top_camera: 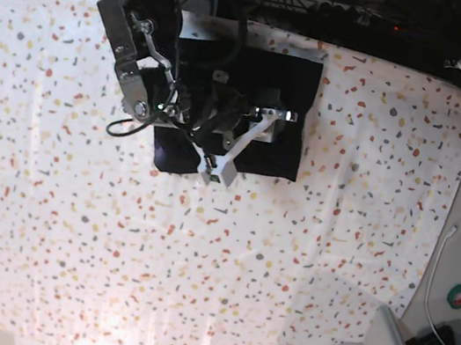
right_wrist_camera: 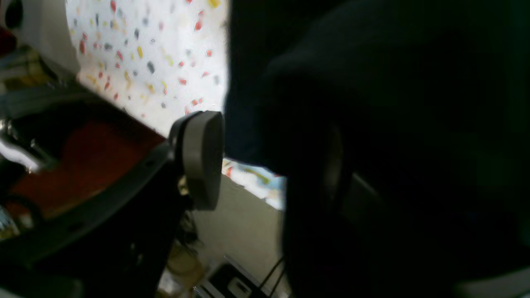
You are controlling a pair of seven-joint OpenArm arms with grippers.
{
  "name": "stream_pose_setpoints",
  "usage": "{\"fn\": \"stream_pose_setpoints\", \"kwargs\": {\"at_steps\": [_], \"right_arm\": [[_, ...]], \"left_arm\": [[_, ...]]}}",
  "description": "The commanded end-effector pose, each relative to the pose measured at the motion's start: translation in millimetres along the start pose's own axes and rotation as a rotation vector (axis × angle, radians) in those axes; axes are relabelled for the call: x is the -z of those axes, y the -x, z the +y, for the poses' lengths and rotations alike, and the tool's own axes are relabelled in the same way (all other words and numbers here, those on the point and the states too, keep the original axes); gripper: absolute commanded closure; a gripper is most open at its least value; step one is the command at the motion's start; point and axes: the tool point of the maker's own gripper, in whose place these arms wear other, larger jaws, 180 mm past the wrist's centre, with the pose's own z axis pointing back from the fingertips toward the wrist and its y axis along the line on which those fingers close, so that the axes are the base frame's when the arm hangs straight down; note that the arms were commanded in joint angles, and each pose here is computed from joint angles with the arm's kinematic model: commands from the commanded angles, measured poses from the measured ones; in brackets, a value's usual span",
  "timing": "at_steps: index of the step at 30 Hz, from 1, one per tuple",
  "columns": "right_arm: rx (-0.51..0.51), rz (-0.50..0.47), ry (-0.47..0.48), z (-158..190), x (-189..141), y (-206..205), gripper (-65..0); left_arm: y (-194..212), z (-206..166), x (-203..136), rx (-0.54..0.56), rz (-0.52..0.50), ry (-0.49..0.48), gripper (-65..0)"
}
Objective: Layout the t-shirt on the table in an organized manner, then fold the t-shirt properly
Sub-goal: 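Lift the left gripper away and press the bundle with the right gripper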
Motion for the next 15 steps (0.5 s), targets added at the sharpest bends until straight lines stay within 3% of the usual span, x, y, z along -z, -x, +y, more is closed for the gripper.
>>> {"fn": "stream_pose_setpoints", "kwargs": {"at_steps": [1, 9, 15], "right_arm": [[-0.032, -0.031, -0.04, 17.1, -3.1, -13.1, -31.4], [-0.135, 0.044, 0.015, 15.2, 33.4, 1.4, -31.4], [-0.442, 0.026, -0.073, 82.7, 28.7, 11.6, -31.4]], "left_arm": [[-9.7, 7.7, -4.9, 0.017, -0.027, -0.013, 0.0], [-9.5, 8.6, -5.2, 0.015, -0.027, -0.016, 0.0], [-9.7, 9.8, -5.5, 0.016, -0.027, -0.019, 0.0]]}}
